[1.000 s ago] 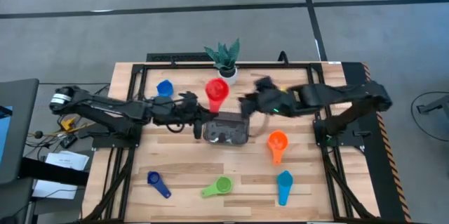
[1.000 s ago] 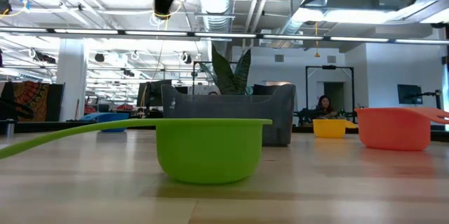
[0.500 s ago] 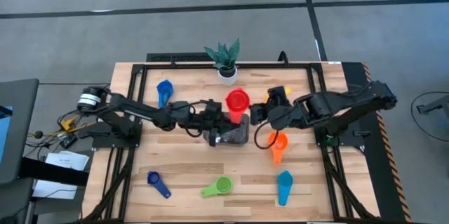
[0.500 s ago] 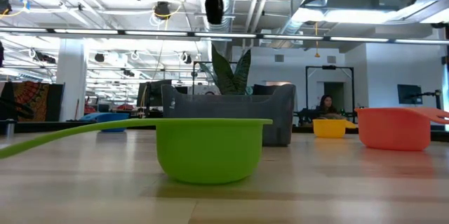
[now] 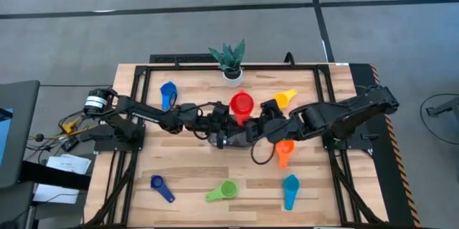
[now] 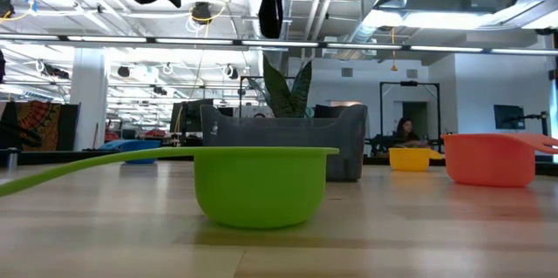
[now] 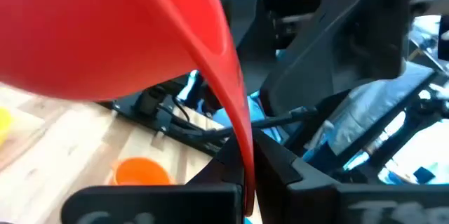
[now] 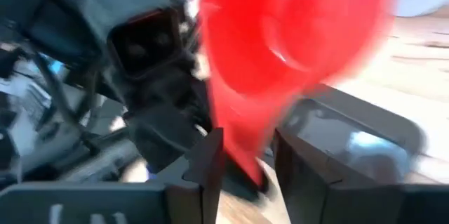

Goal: Nest measuring cups in basket
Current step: Stack the red measuring cup on top of the orange measuring cup

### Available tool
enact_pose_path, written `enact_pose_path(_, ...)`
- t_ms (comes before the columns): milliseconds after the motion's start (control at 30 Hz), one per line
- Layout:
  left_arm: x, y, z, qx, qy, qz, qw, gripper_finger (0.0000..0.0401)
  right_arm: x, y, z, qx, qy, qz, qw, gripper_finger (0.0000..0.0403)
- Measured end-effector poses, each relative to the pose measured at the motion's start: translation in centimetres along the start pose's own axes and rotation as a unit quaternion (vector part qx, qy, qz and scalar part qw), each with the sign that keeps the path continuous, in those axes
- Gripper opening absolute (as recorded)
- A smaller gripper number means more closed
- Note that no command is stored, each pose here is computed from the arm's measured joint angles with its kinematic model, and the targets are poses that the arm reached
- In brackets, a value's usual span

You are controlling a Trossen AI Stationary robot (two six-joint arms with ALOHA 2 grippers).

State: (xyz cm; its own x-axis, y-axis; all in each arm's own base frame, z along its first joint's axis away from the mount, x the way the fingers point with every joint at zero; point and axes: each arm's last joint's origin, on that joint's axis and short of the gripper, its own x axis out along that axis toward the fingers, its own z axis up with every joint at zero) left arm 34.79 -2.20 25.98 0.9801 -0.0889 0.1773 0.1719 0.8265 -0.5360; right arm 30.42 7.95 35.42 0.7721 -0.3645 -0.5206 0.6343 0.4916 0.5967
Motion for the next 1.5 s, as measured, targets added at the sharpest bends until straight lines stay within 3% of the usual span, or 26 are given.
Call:
enact_pose_path(200,0.0,0.0,-0.2,-0.003,0.010,-0.004,1.000,0.0000,0.5,-0.1,0.0,-0.012,0.010,-0.002,1.000,0.0103)
enact_pose_path(467,0.0,0.1,0.0,-0.006,0.013,-0.016,1.000,0.0004,0.3,0.1,0.3,-0.037,0.026,0.017,0.999,0.0013)
enact_pose_path(867,-0.2,0.5,0.5,-0.012,0.031,-0.031,0.999,0.0100,-0.9,-0.6,1.5,-0.064,0.047,0.024,0.997,0.0005)
enact_pose_path(1133,-1.3,-0.2,2.1,0.047,0.061,-0.010,0.997,0.0138,-3.1,-2.2,1.4,-0.086,0.071,-0.008,0.994,0.0005)
enact_pose_path(1400,-3.5,-0.7,4.4,0.119,0.087,0.070,0.987,0.0139,-4.2,-6.5,-3.4,-0.017,0.133,0.016,0.991,0.0004)
enact_pose_path(1500,-4.4,-0.9,5.1,0.141,0.095,0.092,0.981,0.0139,-4.6,-8.3,-5.3,0.024,0.143,0.066,0.987,0.0004)
